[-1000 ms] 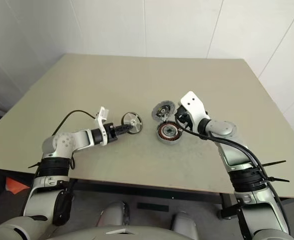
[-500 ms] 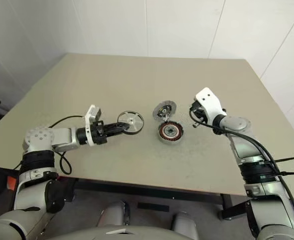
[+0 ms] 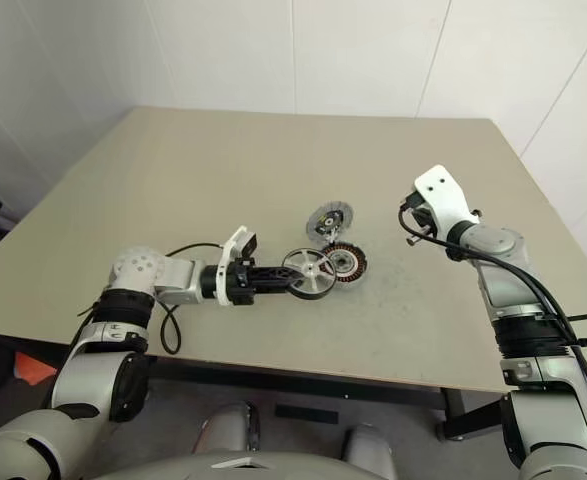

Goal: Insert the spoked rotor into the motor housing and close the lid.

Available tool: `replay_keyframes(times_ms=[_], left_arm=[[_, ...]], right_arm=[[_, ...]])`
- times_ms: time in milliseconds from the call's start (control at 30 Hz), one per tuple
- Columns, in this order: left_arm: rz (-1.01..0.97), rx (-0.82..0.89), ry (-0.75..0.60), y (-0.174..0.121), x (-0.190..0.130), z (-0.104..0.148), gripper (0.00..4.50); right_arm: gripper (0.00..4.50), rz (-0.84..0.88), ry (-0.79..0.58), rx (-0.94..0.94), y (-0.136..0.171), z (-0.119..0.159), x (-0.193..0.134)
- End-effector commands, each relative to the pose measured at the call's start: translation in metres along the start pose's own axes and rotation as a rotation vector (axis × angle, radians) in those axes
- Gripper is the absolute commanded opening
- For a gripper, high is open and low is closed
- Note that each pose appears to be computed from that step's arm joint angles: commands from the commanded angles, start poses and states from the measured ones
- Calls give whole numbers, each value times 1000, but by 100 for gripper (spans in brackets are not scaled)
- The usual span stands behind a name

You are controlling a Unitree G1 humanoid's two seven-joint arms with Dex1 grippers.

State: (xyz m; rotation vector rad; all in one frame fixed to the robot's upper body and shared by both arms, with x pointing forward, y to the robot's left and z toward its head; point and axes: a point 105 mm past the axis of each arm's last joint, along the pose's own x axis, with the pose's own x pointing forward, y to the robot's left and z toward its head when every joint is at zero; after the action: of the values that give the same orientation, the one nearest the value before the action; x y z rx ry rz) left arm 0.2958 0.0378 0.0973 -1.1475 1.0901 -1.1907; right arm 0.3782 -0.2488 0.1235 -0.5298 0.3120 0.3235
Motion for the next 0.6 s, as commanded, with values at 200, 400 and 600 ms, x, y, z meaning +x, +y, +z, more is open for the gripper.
replay_keyframes(times_ms=[200, 400, 600], left_arm=[[-66, 1, -79, -7, 29, 26, 68], [-77, 0, -96, -4, 43, 28, 68], [-111, 10, -106, -12, 52, 32, 68]], right_arm=[[0, -56, -36, -15, -13, 9, -10], [0, -56, -34, -17, -12, 8, -11], [0, -46, -39, -22, -10, 10, -7]])
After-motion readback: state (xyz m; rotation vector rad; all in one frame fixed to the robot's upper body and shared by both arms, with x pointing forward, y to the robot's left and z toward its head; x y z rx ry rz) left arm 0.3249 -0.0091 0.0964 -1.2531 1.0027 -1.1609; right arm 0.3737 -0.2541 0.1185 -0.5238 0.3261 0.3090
